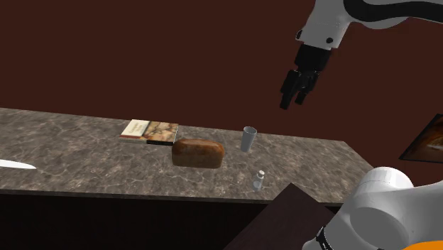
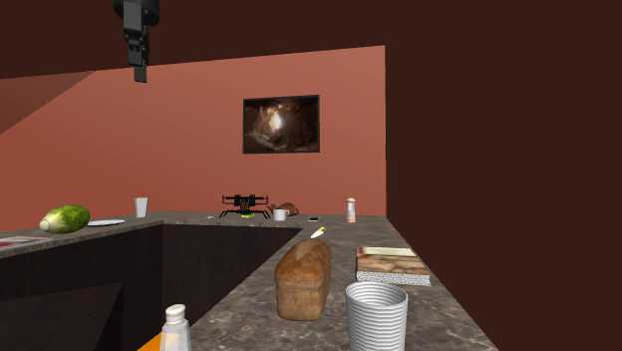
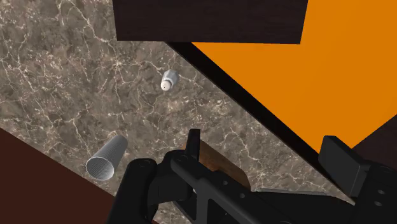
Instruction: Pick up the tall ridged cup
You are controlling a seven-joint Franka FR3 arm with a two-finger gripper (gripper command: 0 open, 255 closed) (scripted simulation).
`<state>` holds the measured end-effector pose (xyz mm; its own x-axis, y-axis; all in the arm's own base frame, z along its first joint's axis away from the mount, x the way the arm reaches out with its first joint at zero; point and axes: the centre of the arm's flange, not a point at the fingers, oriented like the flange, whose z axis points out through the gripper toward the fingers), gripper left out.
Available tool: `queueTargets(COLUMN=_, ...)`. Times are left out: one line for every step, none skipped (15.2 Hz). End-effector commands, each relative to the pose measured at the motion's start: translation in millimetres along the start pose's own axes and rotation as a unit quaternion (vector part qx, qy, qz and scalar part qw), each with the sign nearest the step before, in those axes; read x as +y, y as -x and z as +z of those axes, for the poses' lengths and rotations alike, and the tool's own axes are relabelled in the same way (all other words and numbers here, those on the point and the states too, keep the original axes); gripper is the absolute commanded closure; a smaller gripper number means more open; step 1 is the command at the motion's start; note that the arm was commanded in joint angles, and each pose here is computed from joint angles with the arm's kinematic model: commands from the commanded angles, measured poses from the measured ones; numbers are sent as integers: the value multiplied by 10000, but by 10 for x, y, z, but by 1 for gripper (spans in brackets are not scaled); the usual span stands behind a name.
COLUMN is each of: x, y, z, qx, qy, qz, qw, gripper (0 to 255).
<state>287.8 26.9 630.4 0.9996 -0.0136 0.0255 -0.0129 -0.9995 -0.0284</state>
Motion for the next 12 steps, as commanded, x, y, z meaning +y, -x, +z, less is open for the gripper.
queueTargets(x=0, y=0, z=0, qx=0, qy=0, qz=0, qw=10000, gripper=0)
queueTargets(x=68, y=-72, z=85, qx=-6, qy=14, qz=-13, qw=10000, gripper=0)
queueTargets(x=136, y=-145, z=170, qx=-11, qy=28, qz=-26, qw=10000, gripper=0)
queueTargets(x=203, y=-217, z=255, qx=-17, qy=42, qz=-39, qw=10000, gripper=0)
queueTargets(x=271, y=-290, z=340, qx=-22, qy=56, qz=-52, qw=10000, gripper=0)
queueTargets(x=339, y=-362, z=425, qx=-28, qy=70, qz=-65, qw=10000, gripper=0)
queueTargets(x=407, y=-435, z=509, qx=-34, qy=84, qz=-78, qw=9999, gripper=0)
queueTargets(x=475, y=-508, z=594, qx=-39, qy=98, qz=-91, qw=9999, gripper=0)
queueTargets(x=543, y=-581, z=678, qx=-45, qy=112, qz=-104, qw=9999, gripper=0)
queueTargets(x=611, y=-653, z=763, qx=-50, qy=126, qz=-117, qw=9998, gripper=0)
queueTargets(x=680, y=-726, z=847, qx=-56, qy=140, qz=-130, qw=9998, gripper=0)
queueTargets(x=748, y=-800, z=931, qx=-62, qy=154, qz=-143, qw=9998, gripper=0)
